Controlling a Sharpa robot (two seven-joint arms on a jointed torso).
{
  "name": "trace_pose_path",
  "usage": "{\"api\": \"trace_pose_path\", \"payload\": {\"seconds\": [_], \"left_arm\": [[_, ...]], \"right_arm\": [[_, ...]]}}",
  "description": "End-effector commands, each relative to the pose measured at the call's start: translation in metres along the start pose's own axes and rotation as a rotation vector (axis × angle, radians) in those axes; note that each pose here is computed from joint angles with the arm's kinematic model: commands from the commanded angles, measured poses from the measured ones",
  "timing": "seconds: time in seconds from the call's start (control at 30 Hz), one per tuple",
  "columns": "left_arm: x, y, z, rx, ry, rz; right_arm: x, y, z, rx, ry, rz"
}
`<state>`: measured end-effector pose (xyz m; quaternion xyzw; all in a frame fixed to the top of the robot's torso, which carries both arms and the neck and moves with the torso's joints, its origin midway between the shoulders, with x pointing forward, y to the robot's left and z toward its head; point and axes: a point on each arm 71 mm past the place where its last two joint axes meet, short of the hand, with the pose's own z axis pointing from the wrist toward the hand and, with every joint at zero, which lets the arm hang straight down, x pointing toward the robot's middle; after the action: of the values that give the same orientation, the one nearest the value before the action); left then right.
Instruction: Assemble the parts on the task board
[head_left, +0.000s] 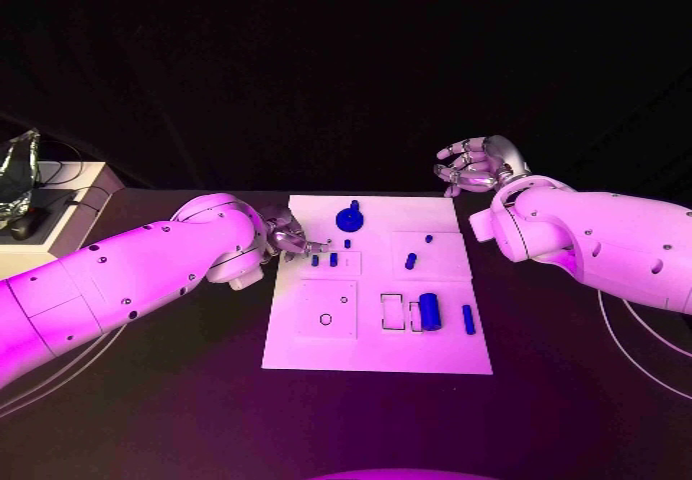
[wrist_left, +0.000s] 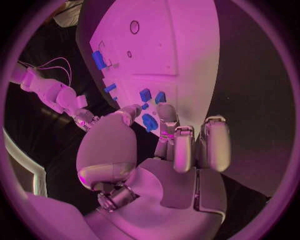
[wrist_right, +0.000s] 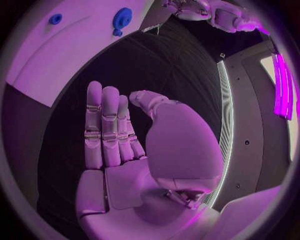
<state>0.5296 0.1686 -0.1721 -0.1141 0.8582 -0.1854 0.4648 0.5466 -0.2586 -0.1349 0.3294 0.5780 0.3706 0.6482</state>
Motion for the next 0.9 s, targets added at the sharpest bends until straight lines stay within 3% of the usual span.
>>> {"api": "trace_pose_path", "payload": {"seconds": [0.03,0.2,0.33,0.47,0.67,0.9], "left_arm": [[-0.0040,-0.0038,-0.0019,0.021,-0.011,-0.019],[-0.0161,-0.0074,-0.0047,0.105,-0.050,-0.147],[-0.0257,-0.0107,-0.0070,0.244,-0.094,-0.282],[-0.0329,-0.0173,-0.0104,0.410,-0.180,-0.348],[-0.0216,-0.0292,-0.0095,0.577,-0.273,-0.240],[0.0007,-0.0382,0.0053,0.647,-0.307,-0.004]], "right_arm": [[0.001,0.000,0.000,-0.012,0.014,-0.008],[0.001,0.000,0.000,-0.012,0.013,-0.006],[0.000,0.000,-0.001,-0.012,0.011,-0.006],[-0.001,-0.001,-0.001,-0.011,0.010,-0.005],[-0.003,-0.001,-0.001,-0.028,-0.001,-0.005],[-0.001,0.001,0.000,-0.052,0.004,-0.004]]}}
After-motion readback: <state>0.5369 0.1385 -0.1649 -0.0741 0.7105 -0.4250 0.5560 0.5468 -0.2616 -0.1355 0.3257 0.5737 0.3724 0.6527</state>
